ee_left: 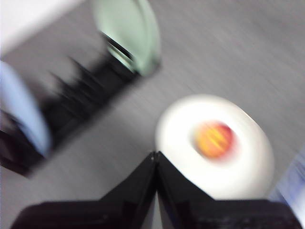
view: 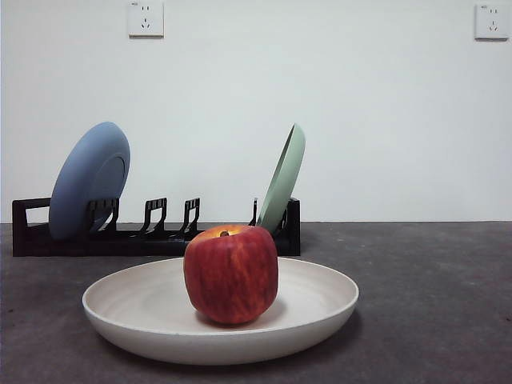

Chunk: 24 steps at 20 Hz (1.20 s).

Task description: Take the yellow plate from the plate rack,put the plate on the table,take the apple from the table,put the apple in the plate

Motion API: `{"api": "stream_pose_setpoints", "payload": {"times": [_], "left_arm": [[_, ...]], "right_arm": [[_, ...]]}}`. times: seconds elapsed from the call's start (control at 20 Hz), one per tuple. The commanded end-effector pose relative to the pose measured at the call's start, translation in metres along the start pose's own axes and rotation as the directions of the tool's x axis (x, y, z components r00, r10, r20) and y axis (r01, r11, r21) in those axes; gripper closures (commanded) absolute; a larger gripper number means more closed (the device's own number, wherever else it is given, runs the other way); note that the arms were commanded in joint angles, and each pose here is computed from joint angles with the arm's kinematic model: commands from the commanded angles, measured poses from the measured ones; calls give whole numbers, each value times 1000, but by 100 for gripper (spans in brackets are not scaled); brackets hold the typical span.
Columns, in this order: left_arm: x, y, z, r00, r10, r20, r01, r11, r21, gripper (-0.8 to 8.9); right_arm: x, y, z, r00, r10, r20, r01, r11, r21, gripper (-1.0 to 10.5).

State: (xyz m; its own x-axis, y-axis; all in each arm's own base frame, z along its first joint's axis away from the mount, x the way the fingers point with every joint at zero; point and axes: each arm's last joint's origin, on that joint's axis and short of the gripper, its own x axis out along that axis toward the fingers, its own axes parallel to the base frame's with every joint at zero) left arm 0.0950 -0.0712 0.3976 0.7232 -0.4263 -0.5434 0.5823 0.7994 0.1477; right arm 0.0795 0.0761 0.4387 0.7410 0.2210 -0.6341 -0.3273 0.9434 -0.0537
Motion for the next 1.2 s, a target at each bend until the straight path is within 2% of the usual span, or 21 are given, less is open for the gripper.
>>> {"api": "stream_pose_setpoints", "payload": {"times": [0.05, 0.1, 0.2, 0.35, 0.5, 0.65, 0.9, 1.2], "left_arm": [[21, 16, -23, 961, 165, 221, -162, 986, -33, 816], [32, 21, -43, 925, 249, 289, -235, 969, -82, 816], [54, 27, -86, 864, 367, 344, -329, 930, -165, 816], [80, 26, -145, 831, 413, 372, -329, 905, -270, 816], [91, 23, -183, 825, 464, 324, -366, 874, -320, 816], [97, 21, -202, 811, 489, 323, -373, 856, -359, 816], [108, 18, -228, 834, 461, 303, -343, 863, -369, 816], [107, 16, -232, 844, 454, 285, -340, 864, -371, 816]], "right_arm": [[1, 0, -1, 1000, -10, -18, 10, 1000, -2, 946], [1, 0, -1, 1000, -10, -19, 10, 1000, -2, 946], [1, 0, -1, 1000, -11, -20, 11, 1000, -3, 946], [1, 0, 0, 1000, -11, -20, 11, 1000, -3, 946], [1, 0, 0, 1000, -11, -20, 11, 1000, -3, 946], [2, 1, 0, 1000, -12, -22, 12, 1000, -4, 946], [3, 2, 0, 1000, -13, -25, 13, 1000, -6, 946], [3, 2, 0, 1000, -13, -26, 13, 1000, -6, 946]]}}
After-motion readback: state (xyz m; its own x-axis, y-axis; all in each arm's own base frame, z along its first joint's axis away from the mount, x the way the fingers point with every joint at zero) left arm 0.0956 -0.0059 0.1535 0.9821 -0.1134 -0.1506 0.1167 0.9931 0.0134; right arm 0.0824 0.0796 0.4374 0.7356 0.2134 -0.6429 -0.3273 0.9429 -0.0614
